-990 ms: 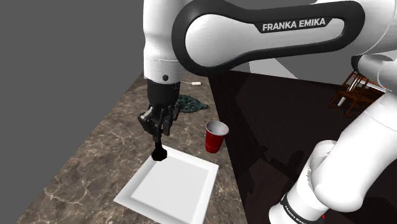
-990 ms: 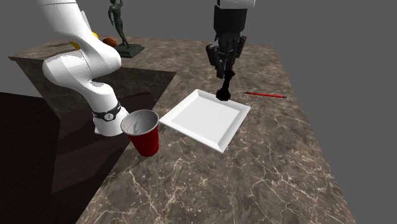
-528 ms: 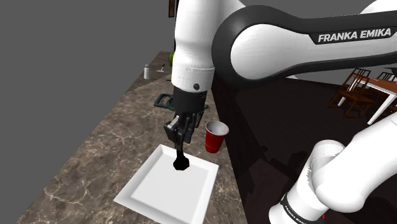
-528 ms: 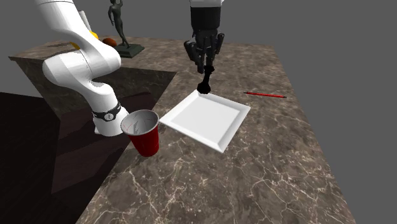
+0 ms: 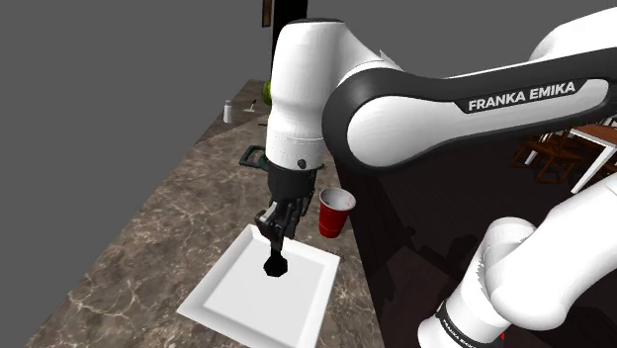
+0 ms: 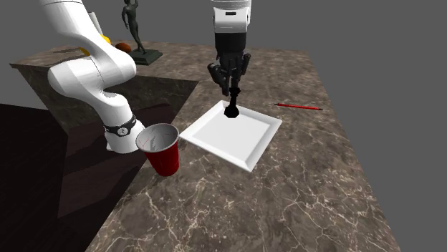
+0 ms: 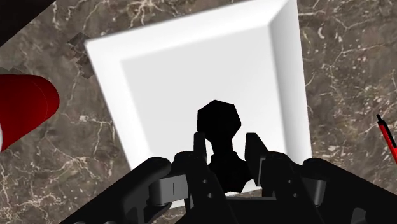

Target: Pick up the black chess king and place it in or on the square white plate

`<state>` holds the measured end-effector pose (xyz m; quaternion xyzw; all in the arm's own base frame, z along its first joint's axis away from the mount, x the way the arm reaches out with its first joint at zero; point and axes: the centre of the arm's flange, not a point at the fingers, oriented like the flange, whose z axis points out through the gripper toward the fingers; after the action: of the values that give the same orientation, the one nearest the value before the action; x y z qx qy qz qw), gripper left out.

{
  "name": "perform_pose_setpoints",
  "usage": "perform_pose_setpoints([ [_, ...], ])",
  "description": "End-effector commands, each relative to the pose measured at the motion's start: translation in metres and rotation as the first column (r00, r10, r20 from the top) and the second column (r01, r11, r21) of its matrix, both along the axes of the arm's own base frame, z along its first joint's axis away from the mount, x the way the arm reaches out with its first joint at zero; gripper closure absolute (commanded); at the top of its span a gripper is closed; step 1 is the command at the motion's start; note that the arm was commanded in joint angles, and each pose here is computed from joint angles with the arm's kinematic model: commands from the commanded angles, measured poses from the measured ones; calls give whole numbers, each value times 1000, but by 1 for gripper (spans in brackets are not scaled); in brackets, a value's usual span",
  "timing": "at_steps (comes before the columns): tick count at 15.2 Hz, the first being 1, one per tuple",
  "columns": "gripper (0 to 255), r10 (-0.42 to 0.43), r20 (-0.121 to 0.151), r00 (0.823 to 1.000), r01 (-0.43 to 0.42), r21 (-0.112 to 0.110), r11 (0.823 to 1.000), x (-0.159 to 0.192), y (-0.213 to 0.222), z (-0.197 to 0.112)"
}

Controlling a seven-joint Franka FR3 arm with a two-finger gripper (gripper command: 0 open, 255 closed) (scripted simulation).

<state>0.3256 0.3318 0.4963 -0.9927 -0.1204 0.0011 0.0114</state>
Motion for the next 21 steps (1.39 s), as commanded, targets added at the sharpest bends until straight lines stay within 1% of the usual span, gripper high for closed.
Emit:
perform_pose_setpoints([
  [1, 255, 0, 1, 1000, 0, 0, 1000, 0, 0, -11],
  [9, 255, 0, 1, 1000, 0, 0, 1000, 0, 0, -55],
  [17, 255, 0, 1, 1000, 0, 0, 1000, 0, 0, -55],
  [18, 0, 0, 1, 1000, 0, 0, 1000, 0, 0, -55],
  [21, 0, 0, 1, 1000, 0, 0, 1000, 0, 0, -55],
])
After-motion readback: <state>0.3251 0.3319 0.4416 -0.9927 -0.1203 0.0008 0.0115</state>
